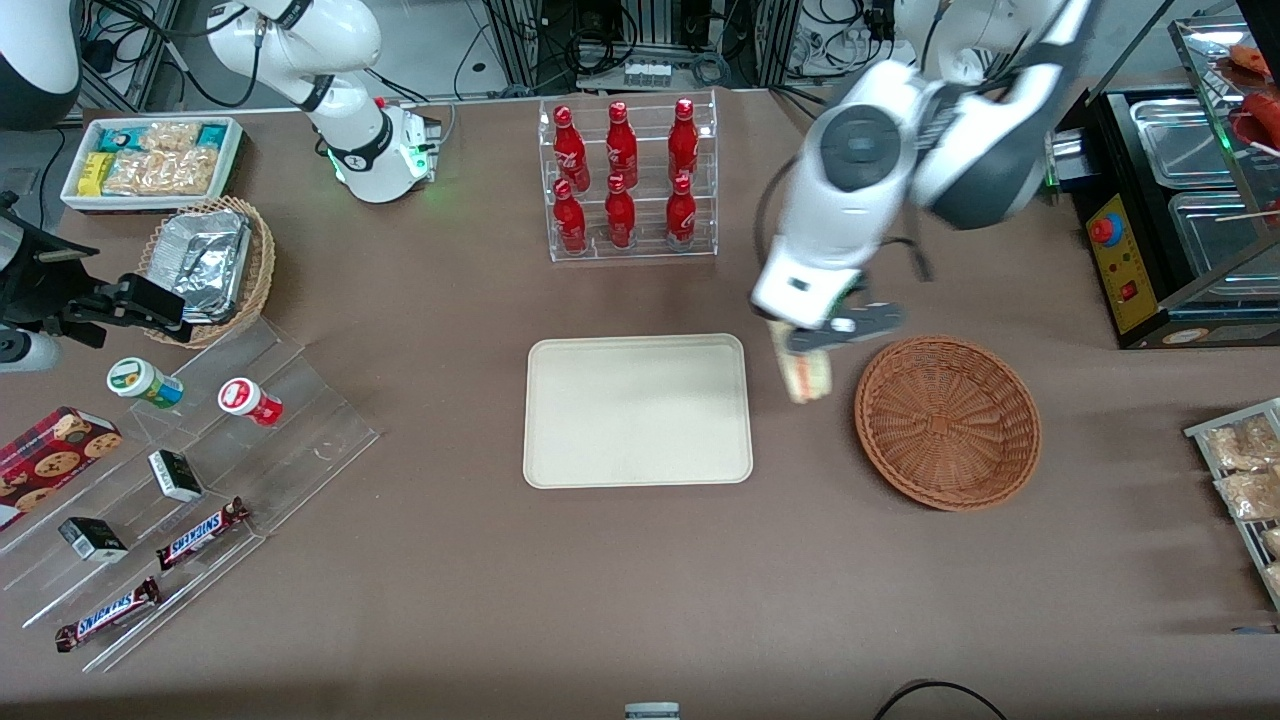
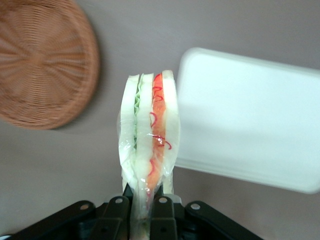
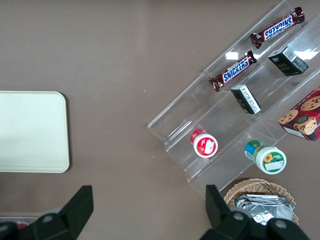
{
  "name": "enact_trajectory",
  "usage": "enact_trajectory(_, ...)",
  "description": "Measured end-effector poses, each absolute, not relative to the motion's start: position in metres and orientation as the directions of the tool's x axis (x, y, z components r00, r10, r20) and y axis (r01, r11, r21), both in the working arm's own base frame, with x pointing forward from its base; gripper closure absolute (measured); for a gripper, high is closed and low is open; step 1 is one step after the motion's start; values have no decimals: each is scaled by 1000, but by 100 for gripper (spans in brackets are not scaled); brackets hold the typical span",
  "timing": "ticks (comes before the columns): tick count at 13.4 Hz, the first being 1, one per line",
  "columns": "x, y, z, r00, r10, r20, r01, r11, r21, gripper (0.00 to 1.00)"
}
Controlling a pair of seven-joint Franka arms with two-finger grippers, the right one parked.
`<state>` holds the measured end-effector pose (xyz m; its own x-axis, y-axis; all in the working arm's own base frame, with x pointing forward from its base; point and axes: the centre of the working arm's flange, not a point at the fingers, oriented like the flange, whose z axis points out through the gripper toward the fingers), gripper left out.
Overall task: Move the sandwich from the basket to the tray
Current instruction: 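Lift the sandwich out of the basket and carry it toward the tray, then lower the sandwich onto the cream tray and open the left gripper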
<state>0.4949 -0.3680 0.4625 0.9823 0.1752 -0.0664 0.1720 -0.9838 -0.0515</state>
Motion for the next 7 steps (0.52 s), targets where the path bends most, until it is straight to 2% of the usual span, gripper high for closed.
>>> enact_trajectory(5,508,-472,376,996,44,-74,47,-998,36,85)
enact_trajectory(7,519,-498,338,998,35,-49,37,-999,36,85)
